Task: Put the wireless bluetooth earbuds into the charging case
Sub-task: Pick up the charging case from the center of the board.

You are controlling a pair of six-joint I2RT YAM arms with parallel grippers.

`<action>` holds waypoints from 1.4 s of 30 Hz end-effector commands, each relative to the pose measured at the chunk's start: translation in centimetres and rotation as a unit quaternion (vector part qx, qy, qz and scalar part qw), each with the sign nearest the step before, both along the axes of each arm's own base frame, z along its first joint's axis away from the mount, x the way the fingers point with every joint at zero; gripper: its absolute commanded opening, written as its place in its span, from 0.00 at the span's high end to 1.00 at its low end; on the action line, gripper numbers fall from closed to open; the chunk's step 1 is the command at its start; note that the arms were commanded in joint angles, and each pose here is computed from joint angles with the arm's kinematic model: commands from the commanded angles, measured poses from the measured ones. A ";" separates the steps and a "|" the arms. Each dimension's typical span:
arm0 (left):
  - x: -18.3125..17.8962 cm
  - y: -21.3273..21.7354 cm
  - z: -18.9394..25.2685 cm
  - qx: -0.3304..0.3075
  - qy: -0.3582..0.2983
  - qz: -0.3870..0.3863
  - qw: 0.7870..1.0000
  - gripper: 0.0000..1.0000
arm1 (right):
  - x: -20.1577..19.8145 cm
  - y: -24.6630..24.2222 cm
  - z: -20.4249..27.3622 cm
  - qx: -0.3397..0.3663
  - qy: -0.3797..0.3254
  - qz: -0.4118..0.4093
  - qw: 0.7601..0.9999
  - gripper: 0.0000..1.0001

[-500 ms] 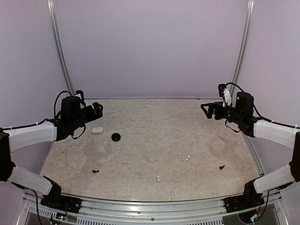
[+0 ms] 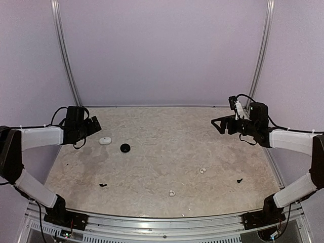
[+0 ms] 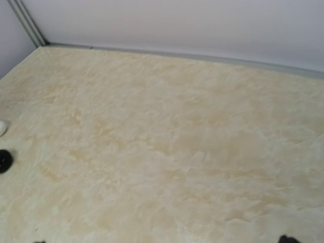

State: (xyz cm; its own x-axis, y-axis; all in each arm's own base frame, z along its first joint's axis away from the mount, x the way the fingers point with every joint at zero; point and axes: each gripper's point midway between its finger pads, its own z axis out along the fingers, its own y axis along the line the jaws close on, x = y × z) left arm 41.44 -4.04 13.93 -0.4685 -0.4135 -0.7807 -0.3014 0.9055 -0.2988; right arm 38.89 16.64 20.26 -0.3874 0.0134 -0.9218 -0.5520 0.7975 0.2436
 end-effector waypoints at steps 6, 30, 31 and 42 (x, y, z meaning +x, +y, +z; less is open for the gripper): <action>2.0 -1.2 -4.2 0.012 0.078 -0.078 0.994 0.03 | -0.4 1.8 -0.9 0.003 0.019 0.040 0.999 0.01; 4.1 -7.5 -9.9 -0.049 0.136 -0.111 0.983 0.13 | 0.3 0.1 -0.4 -0.053 -0.002 0.002 0.999 0.00; 4.5 -8.1 -9.6 -0.053 0.132 -0.121 0.982 0.13 | 0.3 0.1 -0.5 -0.054 0.000 0.003 0.999 0.01; 7.2 -11.3 -10.9 -0.020 0.147 -0.181 0.972 0.14 | 0.2 0.1 -0.5 -0.056 -0.001 0.005 0.998 0.00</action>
State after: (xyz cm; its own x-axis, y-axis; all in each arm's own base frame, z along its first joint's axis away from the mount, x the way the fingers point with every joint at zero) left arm 48.18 -14.41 3.81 -0.7626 -0.2754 -0.5853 -0.0944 0.9425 -0.3205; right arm 39.08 16.38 17.97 -0.4273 -0.0887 -0.8997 -0.5437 0.8203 0.1774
